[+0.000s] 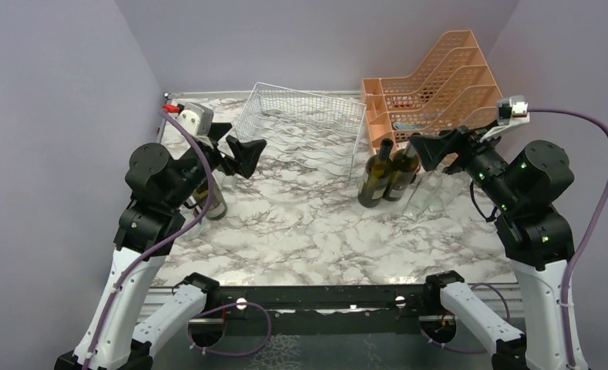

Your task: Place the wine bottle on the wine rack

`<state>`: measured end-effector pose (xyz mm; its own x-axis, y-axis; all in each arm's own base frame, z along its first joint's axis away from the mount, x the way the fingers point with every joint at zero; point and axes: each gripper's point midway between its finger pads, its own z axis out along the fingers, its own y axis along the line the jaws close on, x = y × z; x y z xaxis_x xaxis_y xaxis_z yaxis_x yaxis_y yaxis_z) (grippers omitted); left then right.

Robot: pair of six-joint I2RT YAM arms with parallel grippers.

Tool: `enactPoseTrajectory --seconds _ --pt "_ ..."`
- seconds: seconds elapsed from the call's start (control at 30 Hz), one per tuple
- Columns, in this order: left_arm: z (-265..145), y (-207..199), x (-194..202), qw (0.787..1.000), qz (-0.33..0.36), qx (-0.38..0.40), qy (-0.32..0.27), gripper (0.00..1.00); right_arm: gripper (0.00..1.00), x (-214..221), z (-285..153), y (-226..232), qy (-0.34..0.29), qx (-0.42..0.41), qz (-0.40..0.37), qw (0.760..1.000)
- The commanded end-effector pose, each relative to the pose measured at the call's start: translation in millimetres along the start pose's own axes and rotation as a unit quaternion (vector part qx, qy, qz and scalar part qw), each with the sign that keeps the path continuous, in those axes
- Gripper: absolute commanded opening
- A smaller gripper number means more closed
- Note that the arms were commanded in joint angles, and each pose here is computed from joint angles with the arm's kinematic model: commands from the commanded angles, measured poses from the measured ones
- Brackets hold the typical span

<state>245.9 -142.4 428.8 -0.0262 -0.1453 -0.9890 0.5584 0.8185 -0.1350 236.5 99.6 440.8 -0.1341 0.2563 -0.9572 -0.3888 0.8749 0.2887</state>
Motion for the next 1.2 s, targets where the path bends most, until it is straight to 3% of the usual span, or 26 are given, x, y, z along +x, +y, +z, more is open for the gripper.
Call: enactPoseTrajectory --seconds 0.0,0.43,0.6,0.8,1.17 --pt "6 -19 -10 0.998 0.004 0.062 -0.029 0.99 0.86 14 3 13 0.023 -0.051 -0.004 0.998" --pt "8 -28 0 0.995 -0.005 0.092 -0.029 0.99 0.81 44 28 40 0.058 -0.185 -0.038 0.980" --pt "13 -28 1 0.995 -0.015 0.094 -0.024 0.99 0.73 55 55 16 0.066 -0.131 -0.017 0.989" --pt "24 -27 10 0.995 -0.028 0.100 -0.016 0.99 0.72 64 75 -23 0.071 -0.035 -0.014 0.997" --pt "37 -28 21 0.993 -0.040 0.113 0.000 0.99 0.66 116 100 -25 0.146 -0.039 -0.021 0.988"
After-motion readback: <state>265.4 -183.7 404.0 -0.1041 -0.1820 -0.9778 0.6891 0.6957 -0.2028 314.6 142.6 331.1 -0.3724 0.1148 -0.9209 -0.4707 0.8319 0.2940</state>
